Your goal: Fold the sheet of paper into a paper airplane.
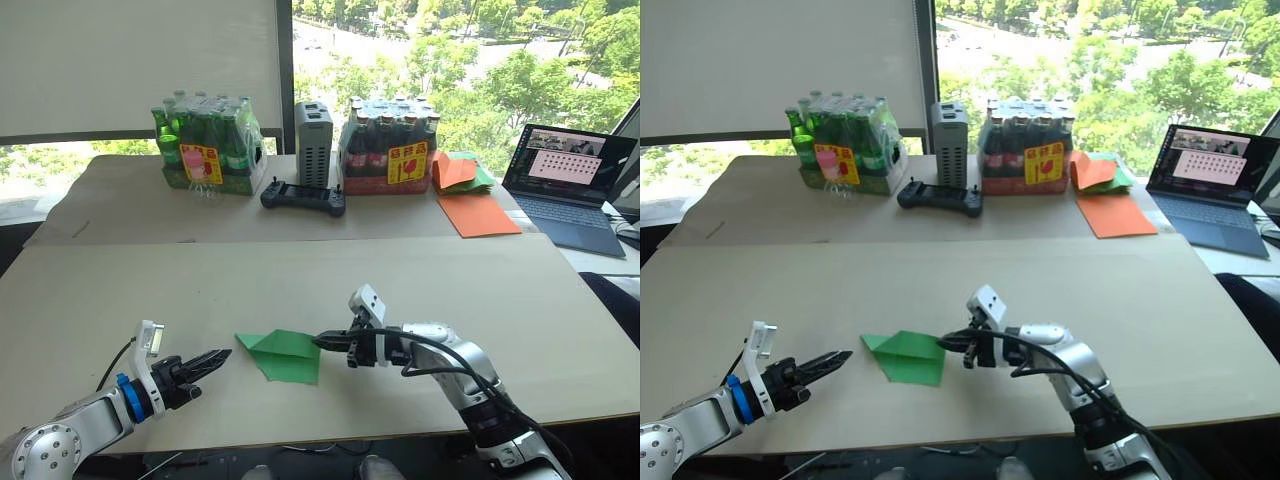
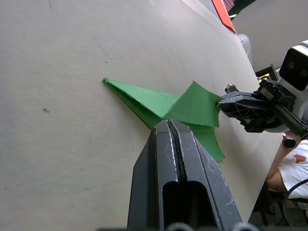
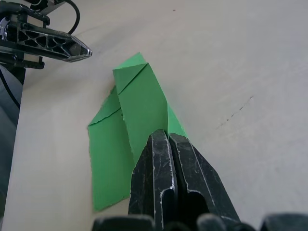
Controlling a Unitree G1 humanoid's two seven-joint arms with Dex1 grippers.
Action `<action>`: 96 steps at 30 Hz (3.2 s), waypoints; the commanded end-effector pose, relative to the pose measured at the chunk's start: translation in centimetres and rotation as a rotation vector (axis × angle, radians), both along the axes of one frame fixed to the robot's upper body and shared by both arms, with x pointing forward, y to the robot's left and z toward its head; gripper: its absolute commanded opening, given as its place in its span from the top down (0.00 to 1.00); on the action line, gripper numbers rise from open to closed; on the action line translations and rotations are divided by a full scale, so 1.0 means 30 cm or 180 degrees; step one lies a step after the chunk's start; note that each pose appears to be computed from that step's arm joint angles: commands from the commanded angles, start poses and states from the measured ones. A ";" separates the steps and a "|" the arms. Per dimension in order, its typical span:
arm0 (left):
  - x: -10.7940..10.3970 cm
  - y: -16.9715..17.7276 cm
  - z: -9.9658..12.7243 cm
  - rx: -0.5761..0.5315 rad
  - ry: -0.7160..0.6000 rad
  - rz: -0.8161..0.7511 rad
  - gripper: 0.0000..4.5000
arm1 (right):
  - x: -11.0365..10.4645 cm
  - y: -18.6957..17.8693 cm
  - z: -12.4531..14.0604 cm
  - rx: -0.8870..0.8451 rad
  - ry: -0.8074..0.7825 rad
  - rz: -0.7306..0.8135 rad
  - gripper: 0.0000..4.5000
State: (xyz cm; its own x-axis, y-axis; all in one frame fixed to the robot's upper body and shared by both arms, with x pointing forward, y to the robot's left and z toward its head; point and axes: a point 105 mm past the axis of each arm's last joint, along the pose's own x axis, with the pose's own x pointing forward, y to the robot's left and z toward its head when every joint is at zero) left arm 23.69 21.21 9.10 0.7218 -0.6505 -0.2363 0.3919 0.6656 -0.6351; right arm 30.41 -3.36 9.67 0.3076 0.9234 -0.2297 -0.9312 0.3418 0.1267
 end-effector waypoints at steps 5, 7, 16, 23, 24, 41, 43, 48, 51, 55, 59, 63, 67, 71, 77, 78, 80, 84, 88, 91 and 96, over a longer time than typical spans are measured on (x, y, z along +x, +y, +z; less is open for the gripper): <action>0.016 0.003 0.016 0.0050 -0.0083 0.0018 1.00 | 0.096 0.017 0.298 0.0152 -0.2245 -0.0192 0.99; 0.017 0.002 0.015 0.0055 -0.0081 0.0019 1.00 | 0.109 0.017 0.346 0.0079 -0.2861 -0.0298 0.99; 0.019 0.007 0.018 0.0072 -0.0083 0.0058 1.00 | 0.029 0.067 0.131 -0.1100 -0.4707 0.0873 0.99; 0.017 0.014 0.022 0.0091 -0.0085 0.0089 1.00 | -0.019 0.064 0.080 -0.0958 -0.4532 0.1244 0.93; 0.017 0.014 0.022 0.0094 -0.0083 0.0089 1.00 | -0.019 0.061 0.086 -0.0870 -0.4356 0.1198 0.86; 0.049 -0.034 0.075 -0.0066 -0.0259 0.0041 1.00 | 0.056 0.055 0.266 0.0491 -0.1843 0.0175 0.26; 0.063 -0.078 0.104 -0.0080 -0.0358 -0.0063 1.00 | 0.068 0.052 0.255 0.0448 -0.1802 0.0104 0.26; 0.084 -0.167 0.131 -0.0017 -0.0457 -0.0300 1.00 | 0.078 0.050 0.248 0.0428 -0.1759 0.0007 0.26; 0.107 -0.192 0.105 0.0104 -0.0442 -0.0353 1.00 | 0.084 0.052 0.251 0.0441 -0.1757 -0.0042 0.26; 0.156 -0.205 0.054 0.0320 -0.0386 -0.0285 1.00 | 0.091 0.058 0.259 0.0465 -0.1764 -0.0115 0.26; 0.183 -0.207 0.010 0.0481 -0.0336 -0.0266 1.00 | 0.110 0.055 0.272 0.0494 -0.1772 -0.0271 0.26; 0.192 -0.221 -0.029 0.0581 -0.0279 -0.0342 1.00 | 0.134 0.050 0.278 0.0447 -0.1819 -0.0457 0.26; 0.173 -0.247 -0.050 0.0600 -0.0251 -0.0485 1.00 | 0.155 0.050 0.257 0.0293 -0.1865 -0.0573 0.32; 0.158 -0.255 -0.062 0.0593 -0.0225 -0.0542 1.00 | 0.175 0.051 0.200 0.0052 -0.1796 -0.0592 0.61; 0.151 -0.243 -0.065 0.0596 -0.0205 -0.0521 1.00 | 0.182 0.070 0.113 -0.0262 -0.1732 -0.0460 0.99; 0.151 -0.240 -0.064 0.0597 -0.0204 -0.0510 1.00 | 0.178 0.076 0.107 -0.0258 -0.1695 -0.0418 0.99; 0.151 -0.235 -0.063 0.0596 -0.0203 -0.0489 1.00 | 0.163 0.090 0.096 -0.0271 -0.1675 -0.0294 0.99; 0.148 -0.229 -0.062 0.0589 -0.0200 -0.0454 1.00 | 0.141 0.106 0.092 -0.0228 -0.1617 -0.0161 0.99; 0.142 -0.225 -0.064 0.0592 -0.0190 -0.0435 1.00 | 0.116 0.114 0.088 -0.0203 -0.1579 -0.0019 0.99; 0.140 -0.223 -0.068 0.0594 -0.0179 -0.0417 1.00 | 0.097 0.114 0.073 -0.0251 -0.1569 0.0075 0.99; 0.140 -0.222 -0.068 0.0586 -0.0178 -0.0408 1.00 | 0.075 0.116 0.061 -0.0275 -0.1548 0.0165 0.99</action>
